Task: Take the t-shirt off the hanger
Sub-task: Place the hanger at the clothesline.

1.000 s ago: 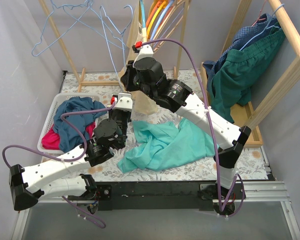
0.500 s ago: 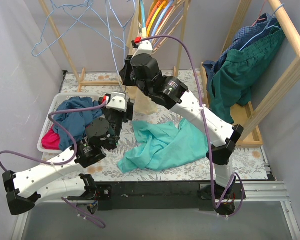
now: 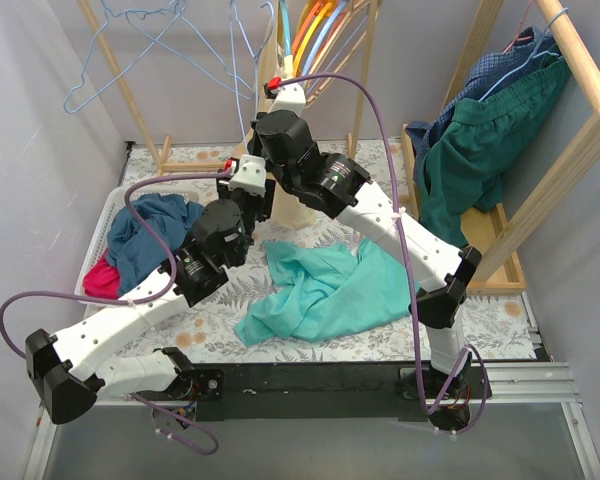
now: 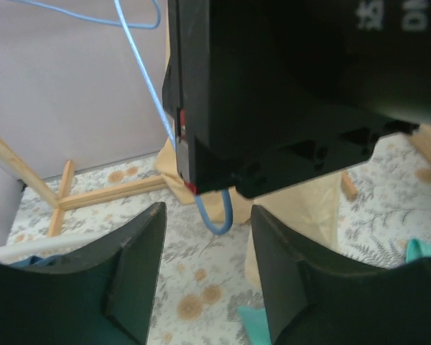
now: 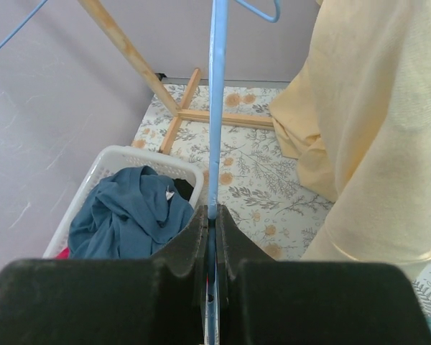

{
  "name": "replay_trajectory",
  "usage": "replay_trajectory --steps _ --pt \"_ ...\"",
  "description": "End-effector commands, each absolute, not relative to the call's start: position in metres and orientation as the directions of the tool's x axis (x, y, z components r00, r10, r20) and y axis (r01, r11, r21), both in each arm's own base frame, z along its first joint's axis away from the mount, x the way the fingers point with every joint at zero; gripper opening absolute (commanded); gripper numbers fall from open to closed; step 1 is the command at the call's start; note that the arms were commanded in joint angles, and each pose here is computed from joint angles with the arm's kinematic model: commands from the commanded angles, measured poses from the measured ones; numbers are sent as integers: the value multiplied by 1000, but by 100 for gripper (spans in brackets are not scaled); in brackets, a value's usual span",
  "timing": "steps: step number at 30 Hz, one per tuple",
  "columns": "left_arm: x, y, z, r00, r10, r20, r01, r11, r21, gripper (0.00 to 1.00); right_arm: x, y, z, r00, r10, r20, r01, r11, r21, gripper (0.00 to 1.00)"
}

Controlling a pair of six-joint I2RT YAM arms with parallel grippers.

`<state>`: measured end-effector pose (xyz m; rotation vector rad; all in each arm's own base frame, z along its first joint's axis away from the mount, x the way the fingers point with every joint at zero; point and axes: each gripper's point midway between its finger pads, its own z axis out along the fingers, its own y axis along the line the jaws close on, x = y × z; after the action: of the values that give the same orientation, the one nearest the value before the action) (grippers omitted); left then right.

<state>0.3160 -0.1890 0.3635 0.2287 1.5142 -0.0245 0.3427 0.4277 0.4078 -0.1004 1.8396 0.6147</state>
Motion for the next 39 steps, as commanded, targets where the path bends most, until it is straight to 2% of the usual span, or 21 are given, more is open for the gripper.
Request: replay_trajectory --steps 1,7,8,10,11,21,22,23,26,28,29,35,39 --pt "322 -198 382 105 82 -991 178 979 100 43 338 414 458 -278 312 -908 -386 829 403 1" --pt "329 -193 382 144 73 -987 116 989 90 23 334 416 448 -311 291 -905 -408 819 404 1" --pt "328 -190 385 153 79 -985 108 989 96 14 333 413 451 -310 296 -903 -411 815 409 1" --pt "327 -186 392 171 67 -983 96 992 84 3 333 414 448 -325 295 -899 -418 808 416 1" --pt "325 -184 394 177 64 -982 96 992 82 0 333 413 451 -329 308 -893 -420 799 430 1" --pt "314 -175 397 169 56 -984 117 990 76 0 324 418 436 -373 303 -877 -464 757 459 3" --pt "311 -173 399 169 41 -985 122 991 62 0 324 418 442 -359 324 -876 -474 745 469 7" --pt "309 -171 399 168 38 -985 122 991 59 0 320 413 451 -349 342 -873 -481 734 480 19" --pt "303 -167 403 164 18 -986 131 991 40 0 318 408 453 -338 355 -872 -489 725 485 42" --pt "301 -164 402 150 18 -989 132 991 39 0 317 405 454 -332 354 -875 -494 724 480 50" --pt "298 -162 404 150 8 -989 133 991 28 0 317 401 459 -320 363 -875 -497 722 481 63" --pt "295 -163 404 70 10 -997 149 989 20 0 308 382 465 -289 368 -884 -503 727 467 74" --pt "292 -157 407 38 -29 -999 127 992 -24 0 299 360 465 -261 371 -891 -504 735 453 75"
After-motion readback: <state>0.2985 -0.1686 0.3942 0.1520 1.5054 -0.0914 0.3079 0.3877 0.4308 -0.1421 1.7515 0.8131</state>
